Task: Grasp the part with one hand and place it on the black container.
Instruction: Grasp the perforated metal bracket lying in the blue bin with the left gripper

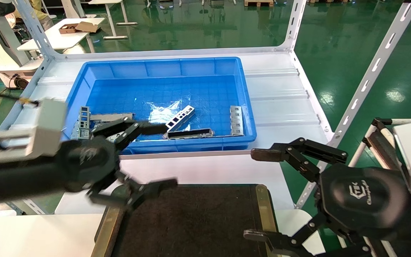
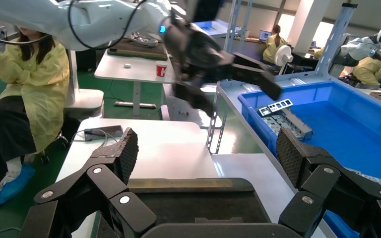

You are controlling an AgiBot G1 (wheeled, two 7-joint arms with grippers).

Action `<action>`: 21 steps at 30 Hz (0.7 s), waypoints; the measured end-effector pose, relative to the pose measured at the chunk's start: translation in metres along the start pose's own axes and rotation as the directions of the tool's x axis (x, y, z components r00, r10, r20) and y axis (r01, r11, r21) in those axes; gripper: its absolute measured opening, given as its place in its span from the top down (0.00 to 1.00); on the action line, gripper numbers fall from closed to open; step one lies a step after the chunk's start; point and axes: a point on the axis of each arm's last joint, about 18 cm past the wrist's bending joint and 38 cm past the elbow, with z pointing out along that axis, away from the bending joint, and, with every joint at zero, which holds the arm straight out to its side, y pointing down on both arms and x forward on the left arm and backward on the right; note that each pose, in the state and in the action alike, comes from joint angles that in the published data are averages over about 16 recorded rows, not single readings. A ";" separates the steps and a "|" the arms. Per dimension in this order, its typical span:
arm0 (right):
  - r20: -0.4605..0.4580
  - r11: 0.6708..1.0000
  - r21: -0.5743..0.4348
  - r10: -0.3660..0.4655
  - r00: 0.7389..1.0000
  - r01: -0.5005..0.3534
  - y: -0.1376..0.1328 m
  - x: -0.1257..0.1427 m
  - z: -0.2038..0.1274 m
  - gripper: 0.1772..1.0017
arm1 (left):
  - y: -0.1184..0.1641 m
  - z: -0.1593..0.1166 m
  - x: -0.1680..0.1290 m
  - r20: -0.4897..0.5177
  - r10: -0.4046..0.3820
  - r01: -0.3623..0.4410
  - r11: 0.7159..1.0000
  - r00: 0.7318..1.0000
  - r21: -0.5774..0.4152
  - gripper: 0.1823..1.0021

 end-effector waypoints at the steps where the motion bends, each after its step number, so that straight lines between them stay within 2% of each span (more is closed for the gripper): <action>1: 0.000 1.000 0.000 0.000 1.000 0.000 0.000 0.000 0.000 0.00 | 0.001 0.004 -0.005 0.005 0.001 -0.001 1.000 1.000 -0.005 0.00; 10: 0.000 1.000 0.000 0.000 1.000 0.000 0.000 0.000 0.000 0.00 | 0.008 0.042 -0.052 0.051 0.012 -0.009 0.998 0.999 -0.057 0.00; 21: 0.000 1.000 0.000 0.000 1.000 0.000 0.000 0.000 0.000 0.00 | 0.011 0.085 -0.094 0.120 0.004 0.008 0.995 0.993 -0.102 0.00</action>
